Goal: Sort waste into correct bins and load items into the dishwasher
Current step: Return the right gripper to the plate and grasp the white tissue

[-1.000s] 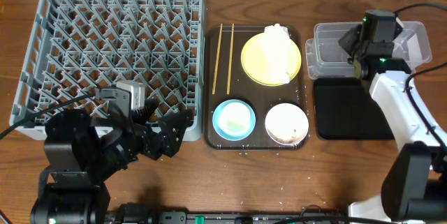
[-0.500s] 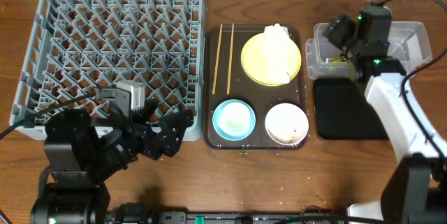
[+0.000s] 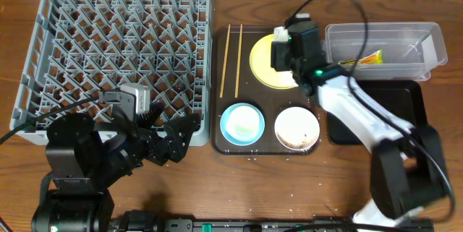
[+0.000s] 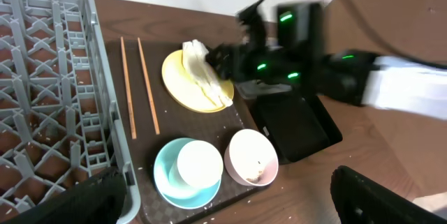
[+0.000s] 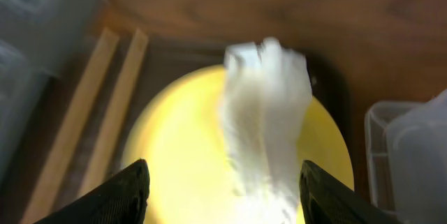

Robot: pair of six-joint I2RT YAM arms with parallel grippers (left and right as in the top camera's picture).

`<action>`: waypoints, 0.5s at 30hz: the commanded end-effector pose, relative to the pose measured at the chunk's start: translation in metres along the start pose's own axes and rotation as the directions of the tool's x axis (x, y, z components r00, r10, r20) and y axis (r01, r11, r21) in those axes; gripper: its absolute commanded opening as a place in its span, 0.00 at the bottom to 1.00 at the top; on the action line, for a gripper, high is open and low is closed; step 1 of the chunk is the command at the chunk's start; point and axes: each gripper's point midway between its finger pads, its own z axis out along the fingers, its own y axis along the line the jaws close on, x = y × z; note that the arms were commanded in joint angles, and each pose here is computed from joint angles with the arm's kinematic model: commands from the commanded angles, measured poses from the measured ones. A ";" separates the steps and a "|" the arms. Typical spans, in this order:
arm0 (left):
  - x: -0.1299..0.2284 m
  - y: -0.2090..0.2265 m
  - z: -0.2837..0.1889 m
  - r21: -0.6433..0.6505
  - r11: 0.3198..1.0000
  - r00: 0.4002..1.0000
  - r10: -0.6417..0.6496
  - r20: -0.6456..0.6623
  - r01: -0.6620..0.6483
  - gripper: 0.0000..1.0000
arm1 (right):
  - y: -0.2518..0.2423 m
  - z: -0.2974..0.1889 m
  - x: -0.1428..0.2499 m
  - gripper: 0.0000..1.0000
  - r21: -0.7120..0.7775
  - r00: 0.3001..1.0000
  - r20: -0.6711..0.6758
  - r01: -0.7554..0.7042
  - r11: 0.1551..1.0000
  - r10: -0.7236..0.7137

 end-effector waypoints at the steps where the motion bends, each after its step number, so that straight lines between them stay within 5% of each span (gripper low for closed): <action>1: -0.007 -0.004 -0.004 0.001 1.000 1.000 0.019 0.020 -0.019 0.95 | -0.020 0.035 0.028 0.66 0.099 0.996 -0.051 0.071 0.993 -0.066; 9: -0.007 -0.004 -0.004 0.001 1.000 1.000 0.019 0.020 -0.019 0.95 | -0.024 0.064 0.057 0.46 0.108 0.993 -0.099 0.082 0.991 -0.071; 12: -0.007 -0.004 -0.004 0.001 1.000 1.000 0.018 0.020 -0.018 0.95 | -0.024 0.064 0.056 0.05 0.111 0.995 -0.094 0.053 0.992 -0.042; 15: -0.007 -0.004 -0.004 0.001 1.000 1.000 0.019 0.020 -0.019 0.95 | -0.023 0.058 0.056 0.01 0.108 0.994 -0.103 0.029 0.994 -0.018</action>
